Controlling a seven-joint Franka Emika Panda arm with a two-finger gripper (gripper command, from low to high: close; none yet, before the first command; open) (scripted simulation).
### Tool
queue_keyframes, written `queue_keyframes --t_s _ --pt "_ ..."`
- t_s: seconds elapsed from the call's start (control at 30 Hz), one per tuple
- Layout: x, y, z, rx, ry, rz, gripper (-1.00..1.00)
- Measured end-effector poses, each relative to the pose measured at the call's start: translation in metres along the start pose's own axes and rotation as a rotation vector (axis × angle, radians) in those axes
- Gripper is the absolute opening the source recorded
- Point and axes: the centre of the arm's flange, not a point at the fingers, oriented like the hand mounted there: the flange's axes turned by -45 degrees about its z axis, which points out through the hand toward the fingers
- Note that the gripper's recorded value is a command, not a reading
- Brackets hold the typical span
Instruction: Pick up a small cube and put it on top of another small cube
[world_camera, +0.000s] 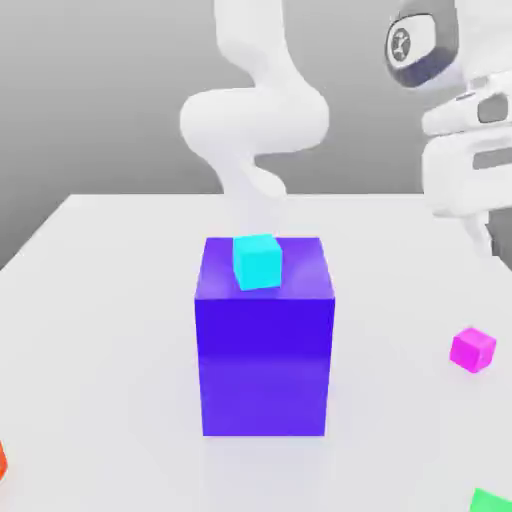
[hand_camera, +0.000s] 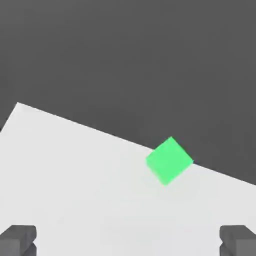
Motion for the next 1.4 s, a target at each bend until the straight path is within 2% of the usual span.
queue_keyframes --t_s 0.23,0.43,0.47,0.7,0.9,1.13,1.4 --pt "-0.117 -0.097 0.114 0.0 -0.219 -0.187 0.0" --pt "-0.147 -0.102 0.179 -0.003 -0.247 -0.201 0.0" --pt "-0.15 -0.101 0.187 -0.003 -0.248 -0.202 -1.0" --pt "-0.15 -0.102 0.188 -0.003 -0.247 -0.202 -1.0" --pt "-0.134 -0.102 0.135 -0.005 -0.246 -0.202 -1.0" --pt "-0.046 -0.064 0.135 -0.009 -0.25 -0.181 -1.0" --pt "0.056 0.025 0.136 -0.012 -0.251 -0.141 -1.0"
